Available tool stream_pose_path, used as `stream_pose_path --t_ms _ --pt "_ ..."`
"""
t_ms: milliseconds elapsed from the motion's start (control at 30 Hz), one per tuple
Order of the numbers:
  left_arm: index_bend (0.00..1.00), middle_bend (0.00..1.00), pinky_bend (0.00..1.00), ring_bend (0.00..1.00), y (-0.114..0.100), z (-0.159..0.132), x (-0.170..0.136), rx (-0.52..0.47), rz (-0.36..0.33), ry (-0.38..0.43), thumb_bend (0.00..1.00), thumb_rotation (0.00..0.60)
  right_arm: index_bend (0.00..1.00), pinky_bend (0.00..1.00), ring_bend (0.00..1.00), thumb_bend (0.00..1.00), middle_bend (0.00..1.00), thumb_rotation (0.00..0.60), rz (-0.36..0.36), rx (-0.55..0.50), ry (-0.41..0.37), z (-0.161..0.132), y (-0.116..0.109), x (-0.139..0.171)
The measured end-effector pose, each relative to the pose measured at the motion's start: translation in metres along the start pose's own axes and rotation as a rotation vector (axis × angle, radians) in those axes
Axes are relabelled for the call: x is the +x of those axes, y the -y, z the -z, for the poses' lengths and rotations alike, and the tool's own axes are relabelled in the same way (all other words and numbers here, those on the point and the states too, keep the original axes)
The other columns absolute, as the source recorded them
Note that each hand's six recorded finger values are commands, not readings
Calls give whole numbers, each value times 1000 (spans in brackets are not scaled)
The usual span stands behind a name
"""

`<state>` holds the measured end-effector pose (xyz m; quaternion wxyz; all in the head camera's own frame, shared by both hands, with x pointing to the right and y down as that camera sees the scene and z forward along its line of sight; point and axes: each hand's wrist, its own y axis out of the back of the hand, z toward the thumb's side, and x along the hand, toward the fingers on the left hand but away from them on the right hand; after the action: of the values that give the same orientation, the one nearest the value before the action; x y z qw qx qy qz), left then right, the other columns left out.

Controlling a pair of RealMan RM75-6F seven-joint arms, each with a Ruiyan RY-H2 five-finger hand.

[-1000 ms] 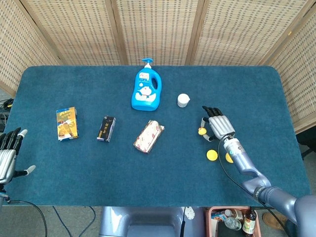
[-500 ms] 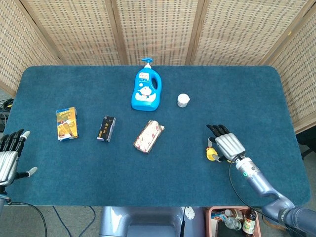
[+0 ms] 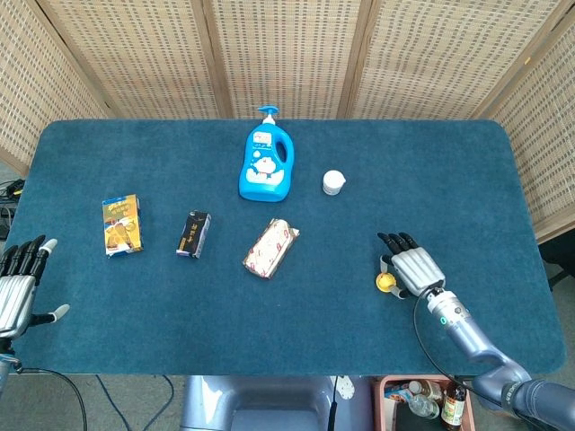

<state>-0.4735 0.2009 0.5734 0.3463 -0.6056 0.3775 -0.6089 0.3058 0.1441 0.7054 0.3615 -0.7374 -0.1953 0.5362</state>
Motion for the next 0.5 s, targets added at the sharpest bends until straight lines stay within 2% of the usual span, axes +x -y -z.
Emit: stream_pose_path --t_ms 300,367,433,500 --pt "0 0 0 0 0 0 0 -1 4 0 0 600 540 0 0 302 0 600 -22 20 8 3 3 1" --pt "0 0 0 0 0 0 0 -3 3 1 0 600 480 0 0 291 0 600 -26 23 6 3 4 2" --pt "0 0 0 0 -1 0 0 -4 0 1 0 600 365 0 0 228 0 600 -29 23 2 2 4 2" --pt "0 0 0 0 -1 0 0 -6 0 1 0 600 301 0 0 190 0 600 -28 21 -3 1 3 2"
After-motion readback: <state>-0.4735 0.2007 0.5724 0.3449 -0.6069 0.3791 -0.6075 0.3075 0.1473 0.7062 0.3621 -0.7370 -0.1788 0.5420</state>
